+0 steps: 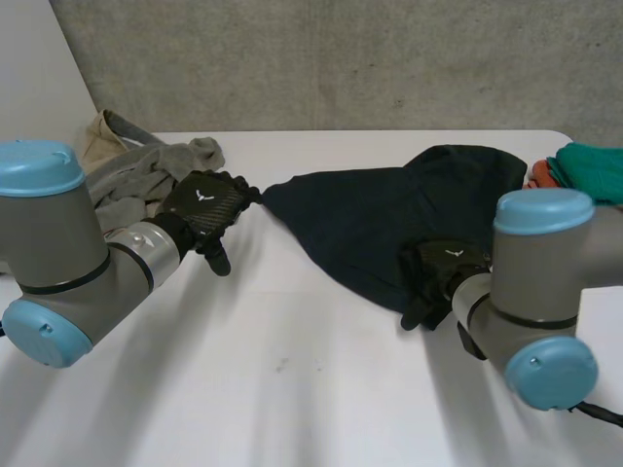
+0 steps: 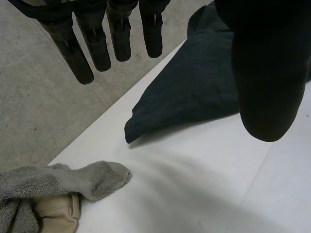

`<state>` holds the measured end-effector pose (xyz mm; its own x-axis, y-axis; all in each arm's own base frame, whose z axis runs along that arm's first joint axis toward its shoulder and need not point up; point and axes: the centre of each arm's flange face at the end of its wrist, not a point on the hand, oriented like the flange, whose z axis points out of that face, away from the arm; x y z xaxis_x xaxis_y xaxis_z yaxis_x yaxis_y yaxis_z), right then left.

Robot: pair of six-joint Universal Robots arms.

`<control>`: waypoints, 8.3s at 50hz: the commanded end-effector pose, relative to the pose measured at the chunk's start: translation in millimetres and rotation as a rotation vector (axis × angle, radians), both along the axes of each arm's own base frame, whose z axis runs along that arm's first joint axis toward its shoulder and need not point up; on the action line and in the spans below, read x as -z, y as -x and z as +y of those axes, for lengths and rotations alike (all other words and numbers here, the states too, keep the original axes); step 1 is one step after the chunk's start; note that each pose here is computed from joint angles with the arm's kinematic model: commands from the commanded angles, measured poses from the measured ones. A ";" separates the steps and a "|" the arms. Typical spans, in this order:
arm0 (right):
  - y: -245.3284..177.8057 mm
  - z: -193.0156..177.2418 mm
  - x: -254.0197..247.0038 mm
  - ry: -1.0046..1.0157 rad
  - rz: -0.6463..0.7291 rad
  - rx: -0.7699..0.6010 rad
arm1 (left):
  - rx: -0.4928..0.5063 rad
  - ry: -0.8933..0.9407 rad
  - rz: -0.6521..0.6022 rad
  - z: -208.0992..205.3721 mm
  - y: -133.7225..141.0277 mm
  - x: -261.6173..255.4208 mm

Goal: Fold the laundry.

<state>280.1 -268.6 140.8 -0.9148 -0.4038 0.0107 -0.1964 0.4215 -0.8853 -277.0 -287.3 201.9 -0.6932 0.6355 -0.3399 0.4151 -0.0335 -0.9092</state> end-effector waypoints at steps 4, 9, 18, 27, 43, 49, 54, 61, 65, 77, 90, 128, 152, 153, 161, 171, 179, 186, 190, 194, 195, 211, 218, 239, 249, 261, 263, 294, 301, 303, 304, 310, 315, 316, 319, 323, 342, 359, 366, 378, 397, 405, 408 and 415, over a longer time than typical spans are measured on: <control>-9.7 -4.6 19.6 0.061 0.021 0.020 | -0.002 -0.003 -0.002 -0.4 -0.8 1.1; -10.1 -9.7 26.2 0.101 0.026 0.030 | -0.001 -0.003 -0.002 -0.1 -0.3 1.9; -12.9 -11.7 18.4 0.205 0.037 0.001 | -0.001 0.011 0.005 -1.7 0.8 1.8; -22.7 11.2 -66.1 0.446 0.058 -0.134 | -0.030 0.041 0.084 -17.8 2.6 -3.1; -24.2 93.6 -153.4 0.578 -0.027 -0.284 | -0.053 -0.132 0.138 -52.3 21.3 66.9; -17.1 106.0 -165.0 0.588 -0.088 -0.278 | -0.060 -0.185 0.195 -52.7 29.0 74.5; -13.1 109.1 -169.3 0.596 -0.101 -0.273 | -0.069 -0.243 0.240 -44.7 32.4 74.0; -1.4 90.4 -173.1 0.613 -0.072 -0.211 | -0.154 -0.088 0.307 -46.7 9.0 -3.9; 3.8 82.5 -182.3 0.650 -0.048 -0.191 | -0.193 0.037 0.360 -42.3 -15.2 -59.9; 35.0 62.6 -257.4 0.791 0.054 -0.153 | -0.133 0.451 0.527 52.7 -50.4 -224.7; 56.8 -15.7 -212.8 0.551 0.144 -0.148 | -0.200 0.199 0.413 25.4 -43.4 -153.4; 1.4 -126.5 -159.1 0.988 0.040 0.024 | -0.183 0.532 0.624 -67.4 -4.8 -139.2; 43.4 20.9 -40.2 0.270 0.610 -0.438 | -0.179 -0.219 -0.114 100.2 -24.3 -4.8; 46.9 31.1 -42.7 0.232 0.636 -0.468 | -0.158 -0.247 -0.144 117.5 -28.4 -11.9; 84.5 91.5 -68.4 0.038 0.796 -0.638 | 0.100 -0.395 -0.427 216.4 -42.6 -21.9; 81.1 79.0 -71.6 0.072 0.698 -0.626 | 0.117 -0.212 -0.361 178.0 -10.1 -25.7; 65.5 -13.7 -59.2 0.191 0.591 -0.326 | -0.051 0.125 -0.105 40.9 39.6 -23.1; 40.4 -75.4 -52.8 0.441 0.581 -0.173 | -0.106 0.314 -0.016 -42.0 71.4 -1.6; 27.3 -106.0 -44.3 0.595 0.572 -0.135 | -0.130 0.371 -0.031 -78.2 71.9 20.9; 15.3 -133.7 -26.6 0.725 0.544 -0.106 | -0.141 0.462 -0.007 -101.2 83.4 32.8; 10.3 -141.7 -18.6 0.769 0.532 -0.097 | -0.143 0.477 0.002 -104.7 85.3 34.7; 20.1 -86.4 -40.5 0.487 0.433 -0.138 | -0.044 0.484 0.075 -60.2 103.6 14.0; 39.3 -41.5 -37.7 0.113 0.248 -0.179 | -0.045 0.389 0.161 -32.8 87.0 -6.7; 66.6 -57.6 6.1 0.249 0.565 -0.101 | -0.056 0.298 0.217 -23.1 76.7 -3.6; 108.2 -74.4 -16.7 0.375 0.830 -0.063 | -0.064 0.318 0.244 -15.6 68.6 -24.5; 85.9 -67.9 -31.7 0.376 0.396 -0.040 | -0.064 0.295 0.253 -6.1 62.3 -25.8; 80.4 -62.2 -29.3 0.333 0.322 -0.079 | -0.064 0.296 0.255 -6.0 62.3 -26.5; 98.8 -85.1 -34.8 0.441 0.566 -0.001 | -0.062 0.288 0.323 -1.7 60.5 -42.0; 78.4 -88.5 -44.6 0.629 0.793 -0.135 | -0.061 0.296 0.330 3.4 58.0 -48.4; 34.4 -73.1 -47.7 0.788 0.723 -0.257 | -0.061 0.293 0.328 4.3 57.4 -47.8; 25.7 -68.1 -48.1 0.819 0.706 -0.286 | -0.061 0.295 0.329 4.4 57.3 -48.4; -42.8 -7.4 -21.9 1.065 0.492 -0.719 | -0.068 0.302 0.333 3.4 55.4 -51.6; -56.6 13.7 11.0 1.027 0.427 -0.887 | -0.079 0.306 0.333 0.3 52.6 -52.4; -58.5 15.8 13.9 1.015 0.422 -0.895 | -0.079 0.307 0.334 0.1 52.7 -52.9; -62.7 19.2 12.1 0.999 0.404 -0.902 | -0.079 0.308 0.334 -0.6 52.5 -52.7; -60.5 18.2 4.5 0.939 0.339 -0.860 | -0.081 0.317 0.342 -2.6 52.8 -55.8; 22.8 -36.8 -69.7 0.283 -0.084 -0.130 | 0.048 0.160 0.299 -15.8 102.2 -9.4; 7.5 -57.8 -26.8 0.183 -0.011 -0.213 | 0.148 0.051 0.089 -5.4 132.0 69.1; 1.8 -68.8 3.7 0.114 0.036 -0.235 | 0.136 -0.019 0.040 -6.2 131.4 78.5; 4.4 -75.5 -21.2 0.236 0.147 -0.230 | 0.102 0.011 0.051 -7.5 126.1 52.1; -11.6 42.5 -16.2 0.294 0.164 -0.358 | 0.225 0.056 0.386 48.6 94.7 -103.3; -20.0 38.0 25.4 0.344 0.199 -0.279 | 0.303 -0.015 0.413 57.7 85.0 -102.8; -24.0 27.3 33.9 0.390 0.202 -0.238 | 0.297 -0.021 0.410 57.1 84.4 -100.3; -38.0 1.6 35.9 0.535 0.178 -0.199 | 0.287 -0.031 0.407 53.2 84.0 -95.6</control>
<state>308.3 -247.8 104.6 -0.7710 -0.5112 0.3798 -0.4157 -0.0479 -0.9083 -361.1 -230.5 301.4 -0.5515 0.8323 -0.0564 -0.0030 -0.0696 -0.9976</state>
